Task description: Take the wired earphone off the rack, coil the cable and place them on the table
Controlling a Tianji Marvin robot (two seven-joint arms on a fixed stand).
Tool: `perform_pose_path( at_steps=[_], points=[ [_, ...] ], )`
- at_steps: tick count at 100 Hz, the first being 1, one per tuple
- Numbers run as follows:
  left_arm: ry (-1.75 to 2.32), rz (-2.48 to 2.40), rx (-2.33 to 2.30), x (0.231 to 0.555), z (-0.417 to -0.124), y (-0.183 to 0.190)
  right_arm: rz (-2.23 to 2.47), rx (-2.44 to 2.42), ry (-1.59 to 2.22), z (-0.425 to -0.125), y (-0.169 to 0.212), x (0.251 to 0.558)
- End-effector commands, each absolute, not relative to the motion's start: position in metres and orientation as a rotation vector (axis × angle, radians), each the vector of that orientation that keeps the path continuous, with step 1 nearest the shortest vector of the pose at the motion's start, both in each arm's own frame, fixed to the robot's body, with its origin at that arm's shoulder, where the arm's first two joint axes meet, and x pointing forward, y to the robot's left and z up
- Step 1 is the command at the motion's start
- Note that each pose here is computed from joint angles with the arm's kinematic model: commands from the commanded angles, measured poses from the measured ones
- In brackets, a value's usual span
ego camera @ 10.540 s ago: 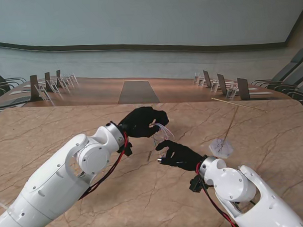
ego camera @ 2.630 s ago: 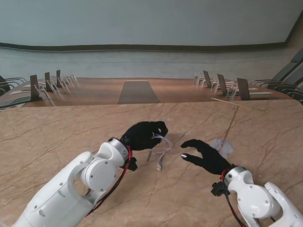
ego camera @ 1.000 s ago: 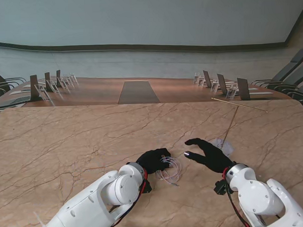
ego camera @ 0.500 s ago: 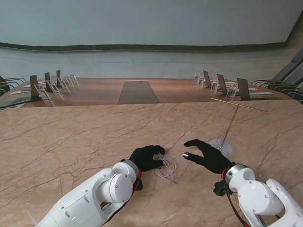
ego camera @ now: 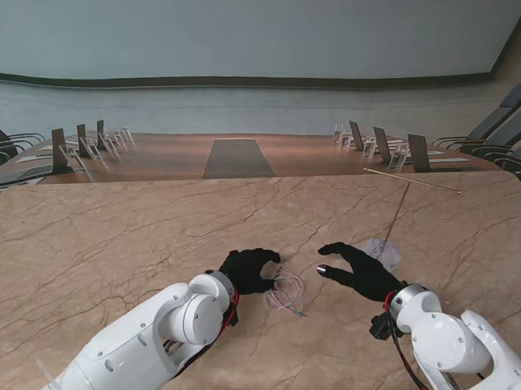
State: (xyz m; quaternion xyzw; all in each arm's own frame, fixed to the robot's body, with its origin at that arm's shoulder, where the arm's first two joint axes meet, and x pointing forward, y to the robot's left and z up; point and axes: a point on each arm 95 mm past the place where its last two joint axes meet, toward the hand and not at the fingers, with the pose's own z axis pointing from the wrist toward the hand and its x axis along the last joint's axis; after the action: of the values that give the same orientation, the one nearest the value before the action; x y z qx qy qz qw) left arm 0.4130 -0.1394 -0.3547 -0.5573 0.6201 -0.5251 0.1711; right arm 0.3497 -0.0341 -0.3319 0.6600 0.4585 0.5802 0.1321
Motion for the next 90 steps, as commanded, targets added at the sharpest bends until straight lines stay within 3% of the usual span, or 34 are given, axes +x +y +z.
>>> perform_pose_path(
  at_steps=[1,43,90],
  points=[
    [1.783,-1.488,-1.566,0.413,-0.352,-0.140,1.688,1.920,1.334,-0.332,-0.032,0.347],
    [1.707,-1.508,-1.515,0.404,-0.352,-0.118,1.682,1.910,1.365,-0.333,-0.034,0.344],
    [1.683,-1.539,-1.495,0.365,-0.344,-0.084,1.644,1.897,1.412,-0.338,-0.027,0.324]
  ],
)
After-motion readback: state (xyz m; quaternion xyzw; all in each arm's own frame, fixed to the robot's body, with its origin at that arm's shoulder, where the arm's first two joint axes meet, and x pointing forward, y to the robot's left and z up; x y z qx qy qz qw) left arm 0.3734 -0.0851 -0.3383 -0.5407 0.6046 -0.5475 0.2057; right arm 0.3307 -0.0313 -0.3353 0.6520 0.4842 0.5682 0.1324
